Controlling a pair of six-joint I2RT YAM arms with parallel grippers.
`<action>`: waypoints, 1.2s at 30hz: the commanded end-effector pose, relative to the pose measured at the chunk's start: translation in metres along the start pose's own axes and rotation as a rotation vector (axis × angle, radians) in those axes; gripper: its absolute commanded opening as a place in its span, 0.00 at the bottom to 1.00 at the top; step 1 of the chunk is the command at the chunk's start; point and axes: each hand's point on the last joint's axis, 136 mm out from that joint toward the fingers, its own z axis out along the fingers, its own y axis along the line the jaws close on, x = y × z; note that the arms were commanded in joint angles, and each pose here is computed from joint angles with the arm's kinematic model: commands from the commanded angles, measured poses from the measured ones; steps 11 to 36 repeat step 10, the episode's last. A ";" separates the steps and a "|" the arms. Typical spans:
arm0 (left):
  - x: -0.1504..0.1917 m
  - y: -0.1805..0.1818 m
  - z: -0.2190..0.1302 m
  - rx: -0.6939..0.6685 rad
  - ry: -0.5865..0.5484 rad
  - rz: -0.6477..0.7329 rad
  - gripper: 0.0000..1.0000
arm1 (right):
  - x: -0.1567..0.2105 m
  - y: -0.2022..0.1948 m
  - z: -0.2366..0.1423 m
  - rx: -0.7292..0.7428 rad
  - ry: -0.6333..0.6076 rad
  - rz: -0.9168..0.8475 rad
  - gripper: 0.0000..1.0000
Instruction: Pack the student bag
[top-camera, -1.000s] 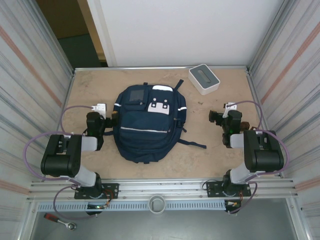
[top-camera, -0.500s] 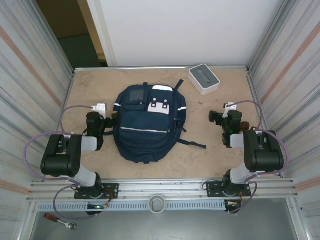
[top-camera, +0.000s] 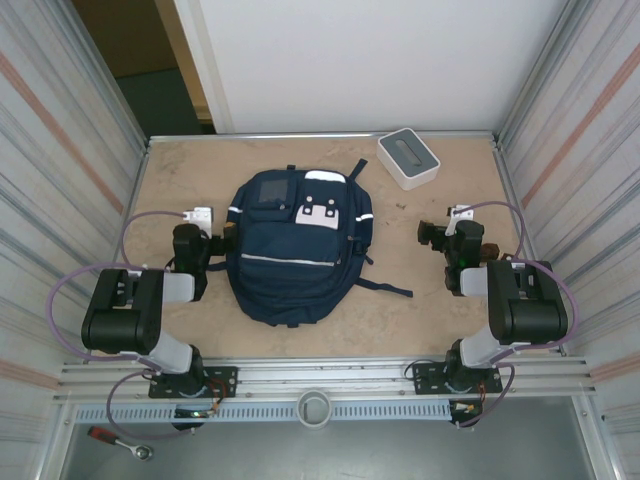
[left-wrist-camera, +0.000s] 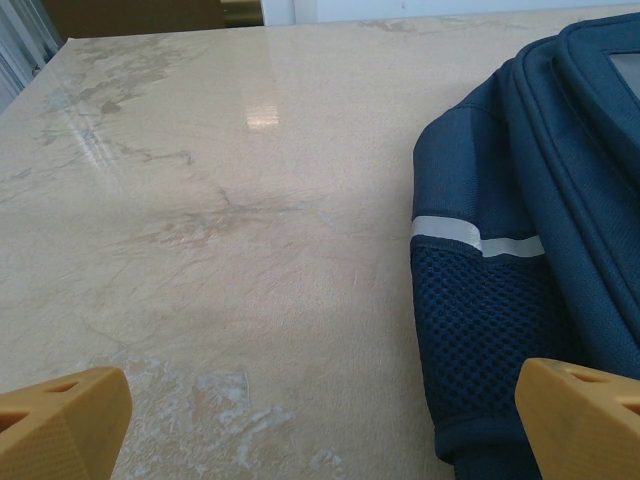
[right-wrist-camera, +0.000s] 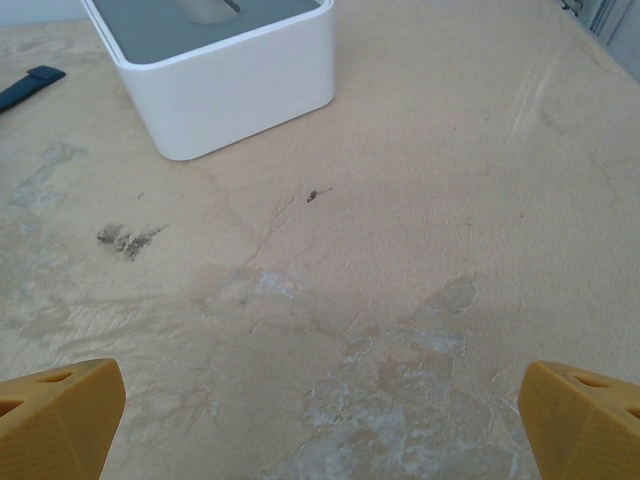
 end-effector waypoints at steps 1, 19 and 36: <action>-0.009 0.000 0.001 -0.010 -0.021 0.021 0.99 | -0.008 0.000 0.002 -0.007 -0.013 0.019 0.99; -0.008 -0.001 0.002 0.013 -0.014 0.011 0.99 | -0.007 0.000 0.003 -0.007 -0.008 0.019 0.99; -0.008 -0.001 0.002 0.013 -0.014 0.011 0.99 | -0.007 0.000 0.003 -0.007 -0.008 0.019 0.99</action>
